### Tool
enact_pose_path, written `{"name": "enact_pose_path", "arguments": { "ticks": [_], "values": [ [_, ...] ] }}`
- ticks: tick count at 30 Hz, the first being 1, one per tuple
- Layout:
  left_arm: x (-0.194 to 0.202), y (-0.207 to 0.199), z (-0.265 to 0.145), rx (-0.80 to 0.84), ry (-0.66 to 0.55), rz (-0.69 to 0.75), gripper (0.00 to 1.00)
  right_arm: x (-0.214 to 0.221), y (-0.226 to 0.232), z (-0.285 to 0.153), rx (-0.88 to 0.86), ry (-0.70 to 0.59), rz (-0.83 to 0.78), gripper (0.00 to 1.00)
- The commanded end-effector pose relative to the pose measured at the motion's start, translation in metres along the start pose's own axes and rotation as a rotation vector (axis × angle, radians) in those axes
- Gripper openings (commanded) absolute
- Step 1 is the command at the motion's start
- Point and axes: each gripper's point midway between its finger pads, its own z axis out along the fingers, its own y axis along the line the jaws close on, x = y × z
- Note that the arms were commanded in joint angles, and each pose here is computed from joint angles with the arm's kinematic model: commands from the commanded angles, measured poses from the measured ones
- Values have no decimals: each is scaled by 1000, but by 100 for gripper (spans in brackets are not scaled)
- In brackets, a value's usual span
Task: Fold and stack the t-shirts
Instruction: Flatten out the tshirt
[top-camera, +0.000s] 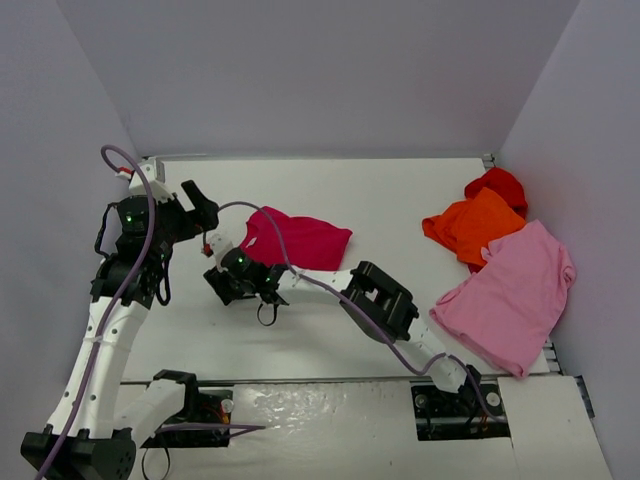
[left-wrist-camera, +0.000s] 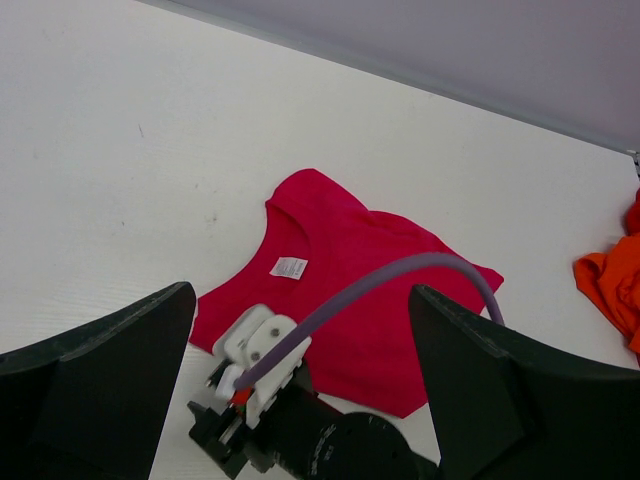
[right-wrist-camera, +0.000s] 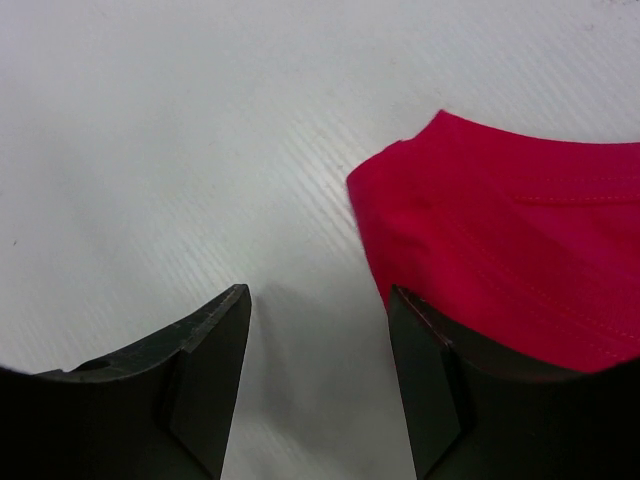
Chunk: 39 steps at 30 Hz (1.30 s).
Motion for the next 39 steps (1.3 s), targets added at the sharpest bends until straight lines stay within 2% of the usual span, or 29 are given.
{"name": "enact_pose_path", "arguments": {
  "ticks": [1, 13, 18, 28, 35, 37, 39],
  "values": [
    [-32, -12, -6, 40, -108, 6, 85, -62, -3, -28, 104, -135, -121, 54],
    [-35, -10, -8, 33, -122, 9, 85, -82, -10, -38, 204, -191, -220, 54],
    [-33, -10, -6, 37, -115, 10, 85, -90, -17, -30, 245, -176, -271, 55],
    [-32, -10, -4, 38, -107, 9, 85, -55, -28, 8, 241, -89, -270, 56],
    [-30, -11, -1, 53, -90, -7, 85, -24, -41, 17, 261, -31, -245, 56],
    [-30, -11, -1, 55, -88, -10, 85, -17, -45, 18, 271, -15, -237, 47],
    [-30, -11, -1, 56, -90, -11, 85, -13, -47, 18, 274, -3, -232, 25]
  ]
}}
